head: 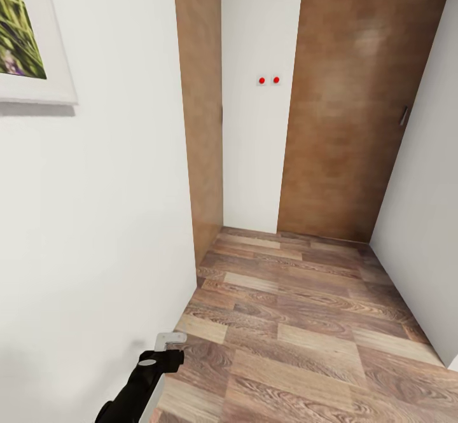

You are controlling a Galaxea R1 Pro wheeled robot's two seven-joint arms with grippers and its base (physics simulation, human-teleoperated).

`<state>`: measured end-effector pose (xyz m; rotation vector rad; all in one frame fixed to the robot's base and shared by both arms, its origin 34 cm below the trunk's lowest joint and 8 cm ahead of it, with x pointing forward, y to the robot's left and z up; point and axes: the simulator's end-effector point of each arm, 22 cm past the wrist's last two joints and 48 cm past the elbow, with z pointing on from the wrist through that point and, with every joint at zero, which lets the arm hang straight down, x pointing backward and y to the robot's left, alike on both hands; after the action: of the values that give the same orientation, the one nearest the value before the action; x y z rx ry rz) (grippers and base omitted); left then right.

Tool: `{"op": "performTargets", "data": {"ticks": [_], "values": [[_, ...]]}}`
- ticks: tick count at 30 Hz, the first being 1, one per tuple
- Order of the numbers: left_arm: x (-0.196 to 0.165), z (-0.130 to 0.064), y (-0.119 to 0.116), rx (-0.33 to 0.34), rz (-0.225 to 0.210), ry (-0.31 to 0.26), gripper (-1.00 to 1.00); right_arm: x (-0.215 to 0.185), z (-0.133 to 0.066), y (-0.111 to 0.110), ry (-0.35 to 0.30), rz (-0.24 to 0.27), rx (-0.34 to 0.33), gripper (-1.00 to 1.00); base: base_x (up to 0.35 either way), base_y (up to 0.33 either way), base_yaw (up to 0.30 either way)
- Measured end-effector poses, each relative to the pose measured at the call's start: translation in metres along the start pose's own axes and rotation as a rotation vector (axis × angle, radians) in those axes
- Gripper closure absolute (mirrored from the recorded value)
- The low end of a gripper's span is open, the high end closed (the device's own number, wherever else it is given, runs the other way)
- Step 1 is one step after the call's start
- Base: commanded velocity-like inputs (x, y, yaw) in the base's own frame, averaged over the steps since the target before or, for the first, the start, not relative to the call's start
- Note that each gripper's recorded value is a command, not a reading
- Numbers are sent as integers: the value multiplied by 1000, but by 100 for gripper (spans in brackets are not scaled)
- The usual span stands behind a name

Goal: In the bedroom, move the book from the bed onto either nightstand, and place the two sandals side by side next to the bed.

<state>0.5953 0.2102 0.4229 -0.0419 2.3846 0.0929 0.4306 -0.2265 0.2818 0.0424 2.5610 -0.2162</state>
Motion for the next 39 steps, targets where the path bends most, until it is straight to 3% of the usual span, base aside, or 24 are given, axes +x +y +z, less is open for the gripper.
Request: {"op": "performTargets", "data": {"ticks": [27,39], "values": [[52,33,-2,0,0,-3,-100,29,43,14,-23,-8,-14,-100,0,0,0],[80,48,-3,0,5,54,-100,55,51,15,34,-19,-14,-100,0,0,0]]}}
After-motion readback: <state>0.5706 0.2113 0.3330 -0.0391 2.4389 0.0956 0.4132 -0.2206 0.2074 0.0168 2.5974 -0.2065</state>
